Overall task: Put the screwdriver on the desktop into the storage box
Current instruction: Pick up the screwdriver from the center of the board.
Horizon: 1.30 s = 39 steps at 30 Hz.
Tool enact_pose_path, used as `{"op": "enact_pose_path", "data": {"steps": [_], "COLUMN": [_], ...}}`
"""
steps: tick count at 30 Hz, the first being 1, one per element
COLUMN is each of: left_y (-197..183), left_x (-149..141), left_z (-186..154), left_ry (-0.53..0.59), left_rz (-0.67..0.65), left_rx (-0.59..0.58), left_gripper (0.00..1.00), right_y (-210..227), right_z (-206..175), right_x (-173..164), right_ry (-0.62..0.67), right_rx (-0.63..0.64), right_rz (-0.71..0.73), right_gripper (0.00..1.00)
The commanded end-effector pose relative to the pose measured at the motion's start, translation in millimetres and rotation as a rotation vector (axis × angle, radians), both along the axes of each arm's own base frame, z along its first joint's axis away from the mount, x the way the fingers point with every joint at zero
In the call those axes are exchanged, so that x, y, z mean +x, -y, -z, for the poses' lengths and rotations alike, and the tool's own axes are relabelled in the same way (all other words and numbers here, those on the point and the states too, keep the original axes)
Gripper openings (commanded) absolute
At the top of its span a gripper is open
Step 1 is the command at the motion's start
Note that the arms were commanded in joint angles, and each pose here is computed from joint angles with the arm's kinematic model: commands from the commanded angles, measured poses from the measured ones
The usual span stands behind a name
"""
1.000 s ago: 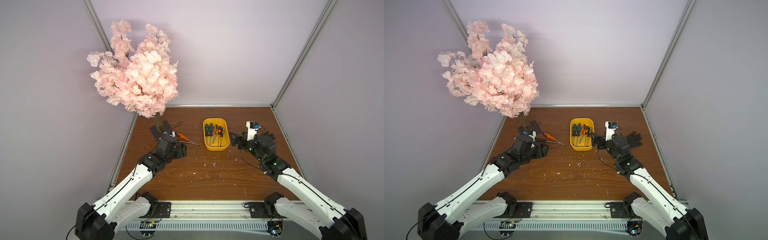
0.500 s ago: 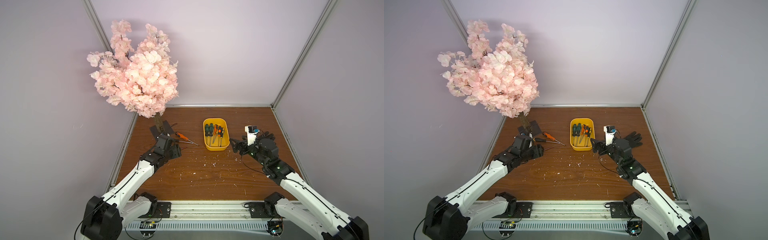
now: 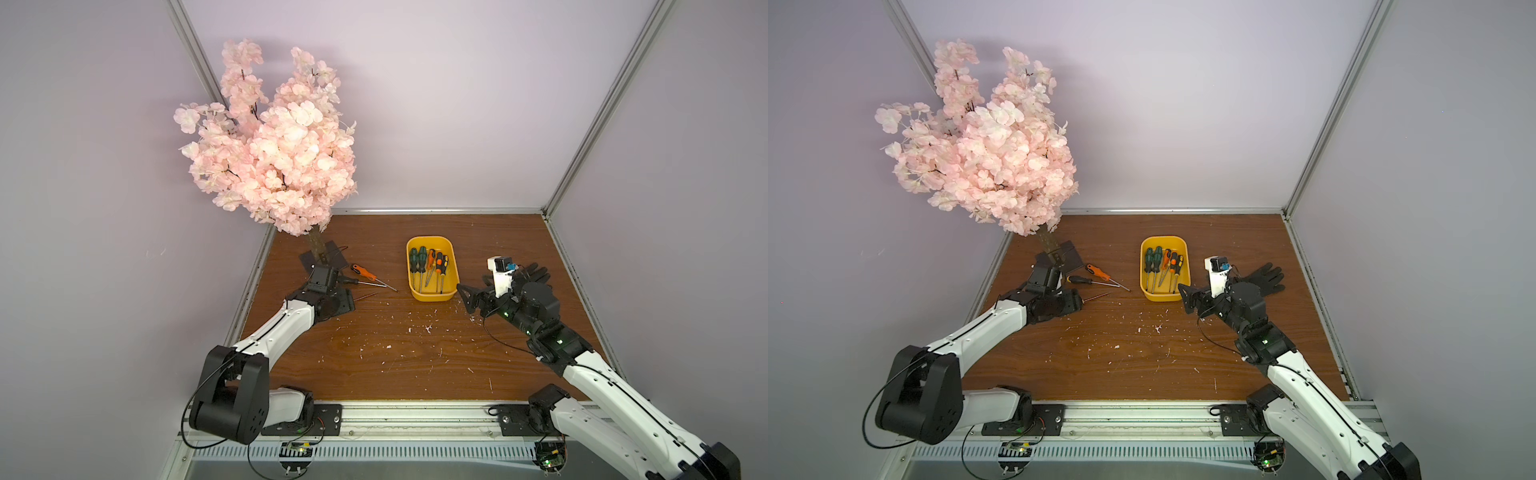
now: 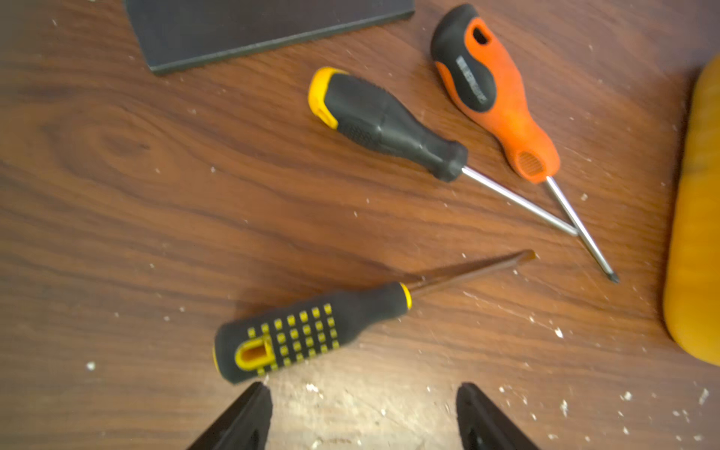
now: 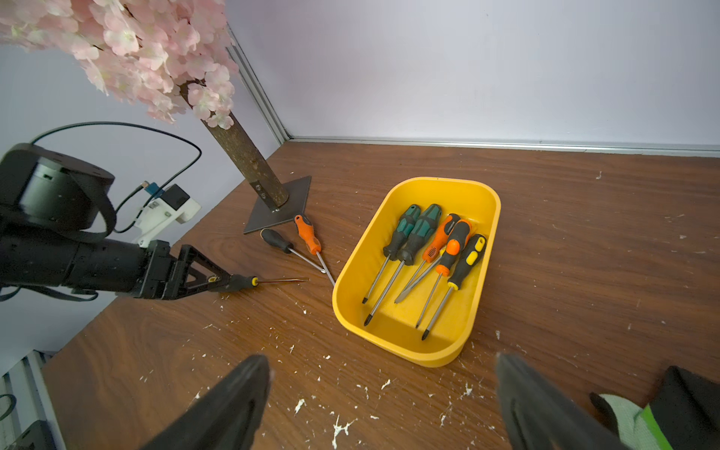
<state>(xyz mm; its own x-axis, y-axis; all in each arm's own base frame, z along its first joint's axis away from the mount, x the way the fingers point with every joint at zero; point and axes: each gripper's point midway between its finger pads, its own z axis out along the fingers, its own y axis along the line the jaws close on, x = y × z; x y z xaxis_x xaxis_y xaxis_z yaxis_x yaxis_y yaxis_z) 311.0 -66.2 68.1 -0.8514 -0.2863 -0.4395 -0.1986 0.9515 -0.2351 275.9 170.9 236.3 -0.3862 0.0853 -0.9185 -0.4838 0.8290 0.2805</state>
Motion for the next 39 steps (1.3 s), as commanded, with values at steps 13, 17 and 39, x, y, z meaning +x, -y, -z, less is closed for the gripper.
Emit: {"op": "enact_pose_path", "data": {"steps": [13, 17, 39], "left_y": [-14, -12, 27], "left_x": [24, 23, -47], "left_z": [21, 27, 43], "left_ry": [-0.085, -0.103, -0.158], "left_rz": [0.081, 0.098, 0.211], "left_rx": [0.129, 0.126, 0.1], "left_gripper": [0.84, 0.84, 0.63], "right_y": [-3, -3, -5], "right_z": [-10, -8, -2], "right_x": [-4, -5, 3], "right_ry": [0.049, 0.042, 0.029], "right_rx": [0.005, 0.008, 0.034], "right_rz": [-0.031, -0.036, -0.013], "right_gripper": [0.96, 0.96, 0.95]}}
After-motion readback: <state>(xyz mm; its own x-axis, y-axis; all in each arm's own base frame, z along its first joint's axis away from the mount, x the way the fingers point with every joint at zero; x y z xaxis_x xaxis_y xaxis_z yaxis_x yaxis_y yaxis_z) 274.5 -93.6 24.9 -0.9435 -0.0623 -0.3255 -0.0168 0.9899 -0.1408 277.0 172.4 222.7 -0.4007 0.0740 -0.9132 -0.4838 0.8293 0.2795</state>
